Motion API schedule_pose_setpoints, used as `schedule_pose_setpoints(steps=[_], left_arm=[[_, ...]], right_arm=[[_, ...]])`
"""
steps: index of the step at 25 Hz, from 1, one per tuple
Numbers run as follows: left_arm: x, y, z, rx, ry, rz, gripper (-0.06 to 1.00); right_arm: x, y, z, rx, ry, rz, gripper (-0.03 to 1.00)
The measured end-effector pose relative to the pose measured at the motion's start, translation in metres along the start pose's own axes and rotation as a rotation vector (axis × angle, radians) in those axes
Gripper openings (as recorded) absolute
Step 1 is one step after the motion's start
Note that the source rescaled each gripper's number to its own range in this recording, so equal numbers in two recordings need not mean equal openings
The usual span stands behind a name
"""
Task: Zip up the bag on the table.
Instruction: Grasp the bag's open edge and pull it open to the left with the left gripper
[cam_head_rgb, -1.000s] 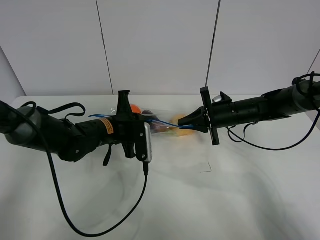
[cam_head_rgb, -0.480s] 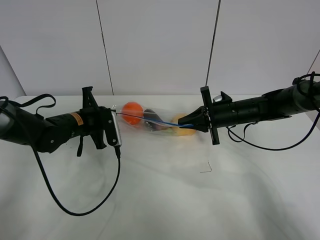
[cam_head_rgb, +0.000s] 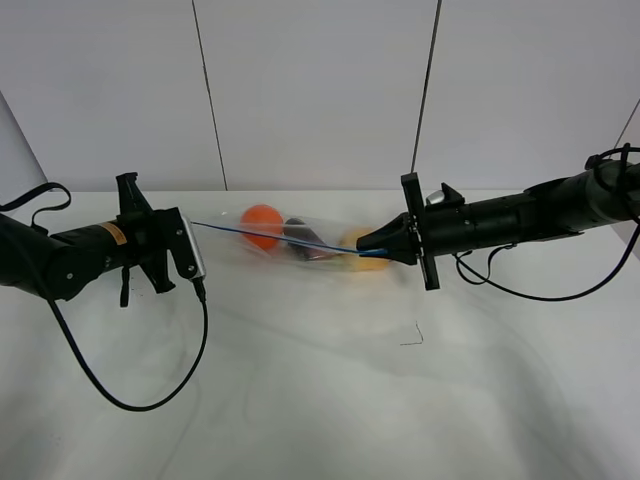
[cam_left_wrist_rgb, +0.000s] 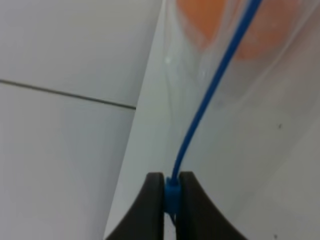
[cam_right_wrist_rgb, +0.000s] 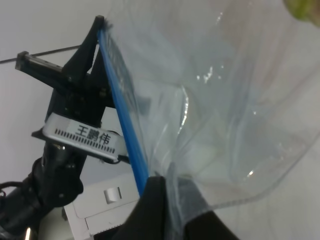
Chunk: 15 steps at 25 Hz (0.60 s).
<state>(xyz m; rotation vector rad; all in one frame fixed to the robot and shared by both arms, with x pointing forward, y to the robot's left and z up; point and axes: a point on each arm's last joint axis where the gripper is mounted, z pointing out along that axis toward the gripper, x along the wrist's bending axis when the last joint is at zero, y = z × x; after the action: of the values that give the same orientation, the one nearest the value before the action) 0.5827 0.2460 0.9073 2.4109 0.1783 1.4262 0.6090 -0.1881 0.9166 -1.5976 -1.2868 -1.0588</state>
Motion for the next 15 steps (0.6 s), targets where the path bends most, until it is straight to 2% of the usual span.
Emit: schedule_pose_setpoints(steps=[6, 8, 10, 13, 15], left_arm=[[0.0, 0.0, 0.0, 0.001, -0.001, 0.001, 0.0], [0.0, 0.0, 0.0, 0.001, -0.001, 0.001, 0.04], [0.0, -0.003, 0.0, 0.019, 0.0, -0.016, 0.2], [-0.001, -0.009, -0.001, 0.061, -0.02, -0.047, 0.65], [-0.001, -0.013, -0.001, 0.08, -0.027, -0.061, 0.85]], right_arm=[[0.0, 0.0, 0.0, 0.0, 0.0, 0.0, 0.0], [0.0, 0.0, 0.0, 0.0, 0.0, 0.0, 0.0], [-0.001, -0.001, 0.0, 0.007, -0.006, -0.003, 0.0], [-0.001, -0.001, 0.0, 0.011, -0.009, -0.005, 0.0], [-0.001, -0.001, 0.0, 0.011, -0.009, -0.006, 0.0]])
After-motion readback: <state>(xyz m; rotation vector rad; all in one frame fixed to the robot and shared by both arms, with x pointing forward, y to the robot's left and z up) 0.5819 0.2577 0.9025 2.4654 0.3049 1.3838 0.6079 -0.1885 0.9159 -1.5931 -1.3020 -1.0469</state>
